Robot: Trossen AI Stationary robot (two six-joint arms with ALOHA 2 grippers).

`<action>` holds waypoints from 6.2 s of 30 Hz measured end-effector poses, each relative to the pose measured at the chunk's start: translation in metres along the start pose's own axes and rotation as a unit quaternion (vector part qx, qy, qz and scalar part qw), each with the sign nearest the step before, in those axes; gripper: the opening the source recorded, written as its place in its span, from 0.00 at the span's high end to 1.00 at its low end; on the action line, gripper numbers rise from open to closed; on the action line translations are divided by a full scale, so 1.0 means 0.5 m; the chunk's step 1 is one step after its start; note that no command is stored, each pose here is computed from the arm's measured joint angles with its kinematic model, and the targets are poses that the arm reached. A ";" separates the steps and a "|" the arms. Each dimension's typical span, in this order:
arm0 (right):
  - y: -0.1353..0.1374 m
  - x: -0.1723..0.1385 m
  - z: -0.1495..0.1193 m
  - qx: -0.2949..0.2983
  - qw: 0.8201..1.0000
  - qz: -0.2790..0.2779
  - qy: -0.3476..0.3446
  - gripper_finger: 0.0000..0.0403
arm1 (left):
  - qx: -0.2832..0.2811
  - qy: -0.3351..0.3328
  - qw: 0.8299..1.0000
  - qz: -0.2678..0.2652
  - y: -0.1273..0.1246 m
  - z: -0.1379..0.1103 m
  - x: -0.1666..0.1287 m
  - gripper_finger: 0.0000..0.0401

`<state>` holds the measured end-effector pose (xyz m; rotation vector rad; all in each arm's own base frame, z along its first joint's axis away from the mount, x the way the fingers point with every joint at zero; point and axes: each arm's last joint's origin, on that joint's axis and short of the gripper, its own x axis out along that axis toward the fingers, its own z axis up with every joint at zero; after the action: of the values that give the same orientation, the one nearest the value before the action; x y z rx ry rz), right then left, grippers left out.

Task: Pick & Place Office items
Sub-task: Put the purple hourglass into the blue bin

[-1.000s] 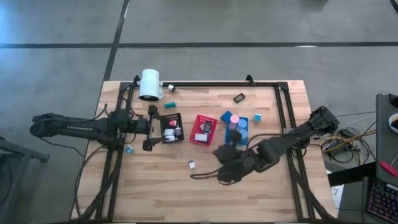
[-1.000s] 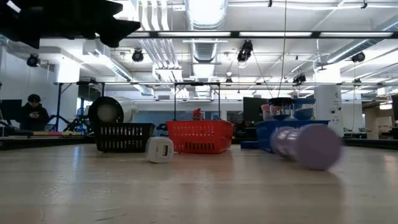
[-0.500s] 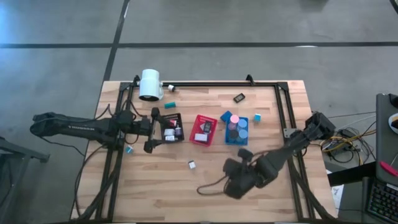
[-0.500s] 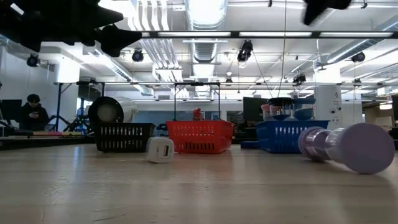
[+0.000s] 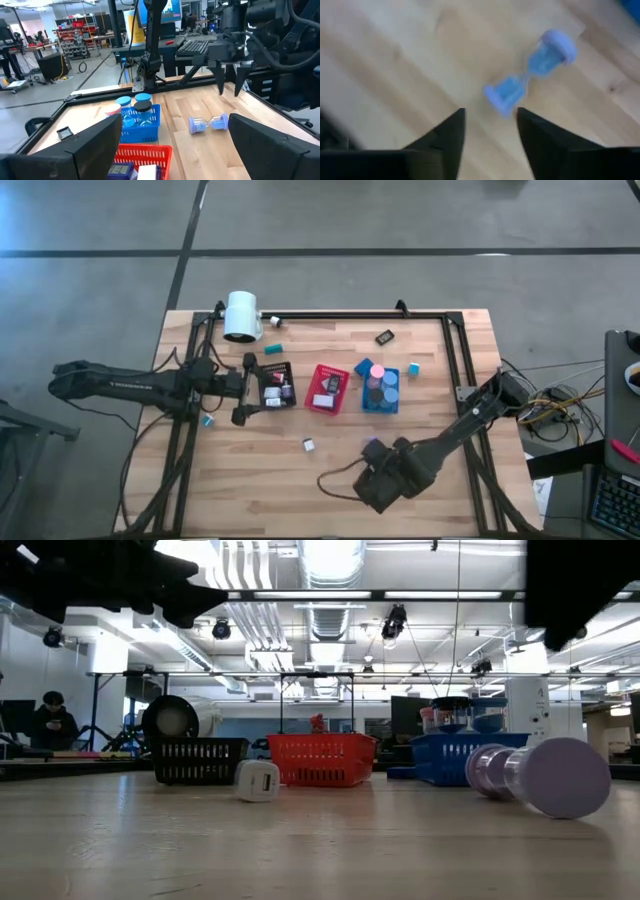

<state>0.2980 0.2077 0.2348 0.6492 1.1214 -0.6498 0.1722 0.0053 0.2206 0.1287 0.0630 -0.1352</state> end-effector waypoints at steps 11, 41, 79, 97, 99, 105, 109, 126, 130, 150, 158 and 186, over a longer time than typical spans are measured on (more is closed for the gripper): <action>-0.009 0.072 0.038 0.131 0.990 -0.049 0.010 0.20 | 0.010 -0.001 1.000 0.001 0.000 0.001 0.000 0.08; -0.014 0.202 0.030 -0.040 0.982 -0.114 0.145 0.61 | 0.005 0.002 1.000 0.001 0.000 -0.001 -0.001 0.08; -0.079 -0.079 0.256 -0.259 0.962 0.060 -0.057 0.61 | 0.126 0.068 0.985 0.096 -0.079 0.077 0.140 0.07; -0.077 -0.118 0.304 -0.294 0.950 0.088 -0.052 0.61 | 0.115 0.145 0.981 0.051 -0.100 0.138 0.265 0.00; -0.075 -0.123 0.307 -0.296 0.949 0.092 -0.059 0.61 | 0.113 0.135 0.983 0.053 -0.100 0.141 0.276 0.00; -0.069 -0.123 0.310 -0.302 0.947 0.093 -0.061 0.61 | 0.127 0.122 0.983 0.057 -0.099 0.148 0.297 0.00; -0.068 -0.121 0.310 -0.312 0.944 0.091 -0.062 0.61 | 0.148 0.125 0.979 0.054 -0.099 0.150 0.308 0.00; -0.067 -0.120 0.310 -0.311 0.944 0.090 -0.064 0.62 | 0.161 0.156 0.973 0.050 -0.088 0.143 0.320 0.17; -0.067 -0.119 0.312 -0.309 0.944 0.088 -0.068 0.62 | 0.158 0.159 0.973 0.049 -0.087 0.142 0.320 0.37; -0.068 -0.121 0.310 -0.307 0.945 0.086 -0.068 0.65 | 0.163 0.162 0.973 0.035 -0.089 0.139 0.319 0.59; -0.071 -0.117 0.308 -0.307 0.947 0.083 -0.054 0.65 | 0.175 0.147 0.973 0.038 -0.088 0.151 0.317 0.31; -0.074 -0.115 0.318 -0.297 0.949 0.085 -0.058 0.65 | 0.164 0.136 0.977 0.005 -0.071 0.156 0.321 0.39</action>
<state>0.3471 0.0725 0.3314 0.1815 1.0662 -0.1759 0.3304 -0.0606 0.2820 0.4770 0.3129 -0.1173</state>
